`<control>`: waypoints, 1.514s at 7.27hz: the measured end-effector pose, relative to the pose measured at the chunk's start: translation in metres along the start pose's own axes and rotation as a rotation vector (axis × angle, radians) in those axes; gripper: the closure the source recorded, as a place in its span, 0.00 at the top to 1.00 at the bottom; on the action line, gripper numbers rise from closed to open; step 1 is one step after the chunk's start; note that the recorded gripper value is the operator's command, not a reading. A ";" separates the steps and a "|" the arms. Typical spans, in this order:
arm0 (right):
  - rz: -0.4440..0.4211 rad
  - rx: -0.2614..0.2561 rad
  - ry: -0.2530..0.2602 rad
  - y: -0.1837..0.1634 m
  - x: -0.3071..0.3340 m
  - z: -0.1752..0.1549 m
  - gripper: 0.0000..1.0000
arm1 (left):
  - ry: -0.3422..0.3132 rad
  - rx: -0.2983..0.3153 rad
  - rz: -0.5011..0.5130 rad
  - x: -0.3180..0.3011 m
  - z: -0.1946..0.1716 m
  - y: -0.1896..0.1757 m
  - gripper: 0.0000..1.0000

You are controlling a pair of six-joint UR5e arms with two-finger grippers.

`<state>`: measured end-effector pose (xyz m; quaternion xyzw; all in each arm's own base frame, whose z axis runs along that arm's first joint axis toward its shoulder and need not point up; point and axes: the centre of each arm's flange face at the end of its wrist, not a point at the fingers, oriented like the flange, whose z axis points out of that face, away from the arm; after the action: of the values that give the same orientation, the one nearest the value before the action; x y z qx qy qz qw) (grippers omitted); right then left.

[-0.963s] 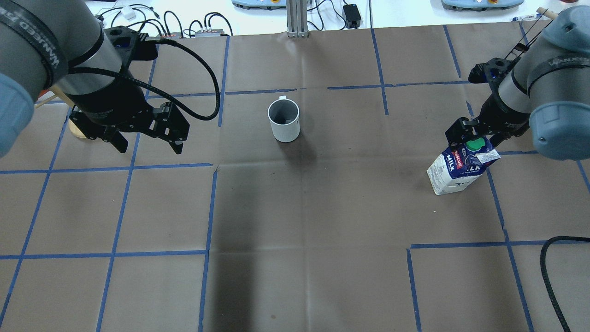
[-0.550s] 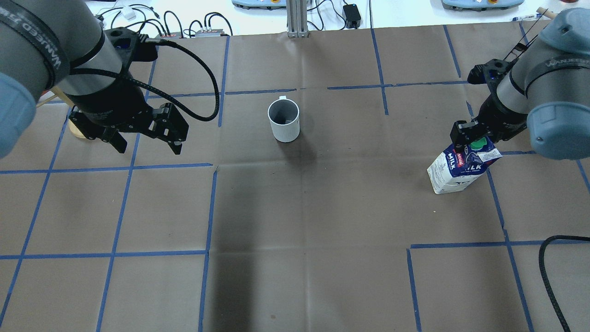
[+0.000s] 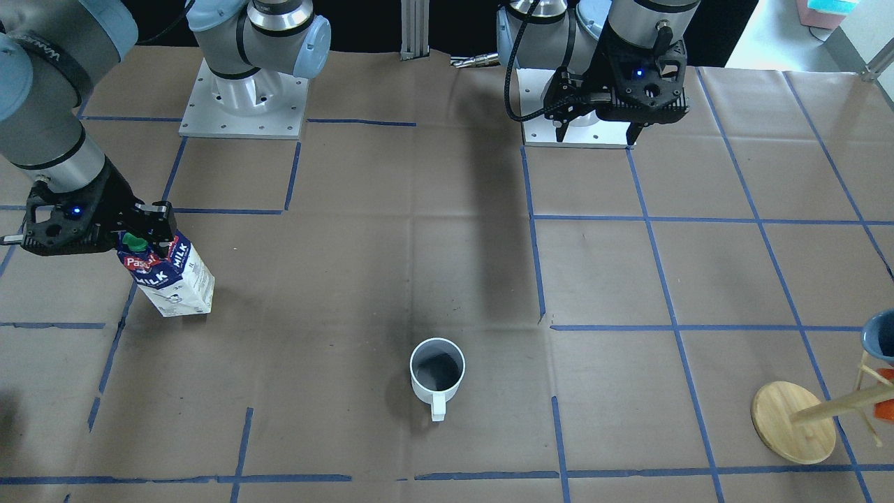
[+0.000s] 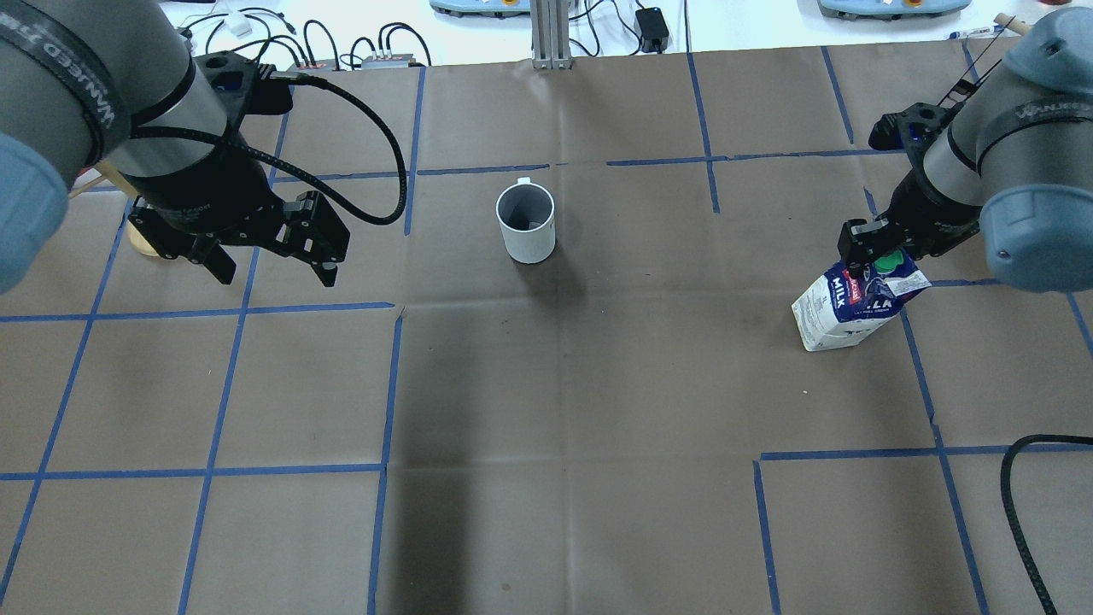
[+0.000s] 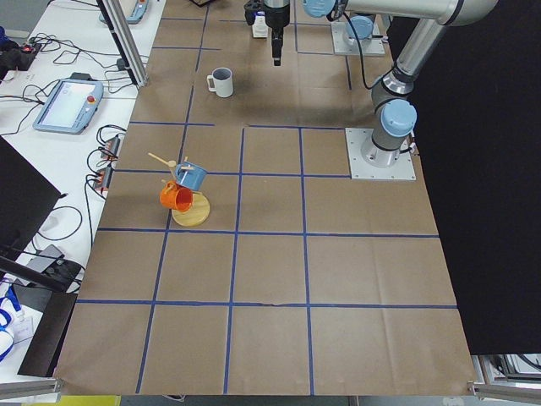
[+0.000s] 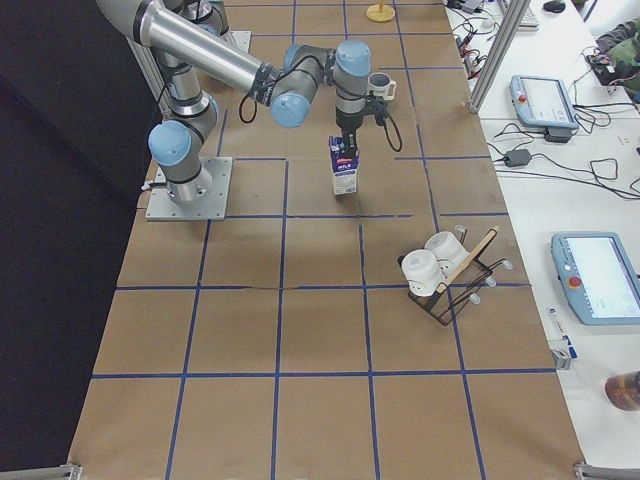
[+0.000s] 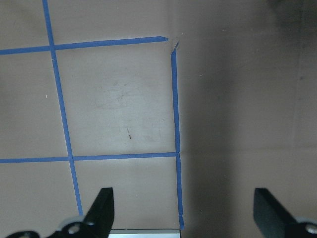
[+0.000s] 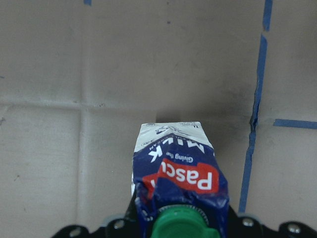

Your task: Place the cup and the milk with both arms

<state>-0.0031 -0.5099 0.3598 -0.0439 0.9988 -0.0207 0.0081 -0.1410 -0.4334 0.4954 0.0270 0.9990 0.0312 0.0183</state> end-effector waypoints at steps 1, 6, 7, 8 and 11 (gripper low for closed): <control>-0.003 -0.004 -0.002 -0.010 0.000 -0.025 0.52 | 0.000 -0.001 0.000 0.000 0.000 0.000 0.99; 0.041 -0.044 0.001 -0.114 -0.122 -0.055 0.52 | 0.000 -0.007 0.002 0.001 0.003 -0.002 0.99; 0.078 -0.058 0.001 -0.136 -0.168 -0.044 0.52 | 0.000 -0.011 0.002 0.001 0.005 -0.003 0.99; 0.117 -0.066 0.000 -0.153 -0.211 -0.033 0.52 | 0.000 -0.016 0.002 0.001 0.007 -0.005 0.99; 0.191 -0.070 -0.002 -0.185 -0.290 -0.004 0.52 | 0.002 -0.029 0.003 0.001 0.014 -0.008 0.99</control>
<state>0.3021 -0.6687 0.3755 0.0512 0.9985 0.0151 0.0093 -0.1418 -0.4401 0.4813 0.0281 0.9984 0.0455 0.0176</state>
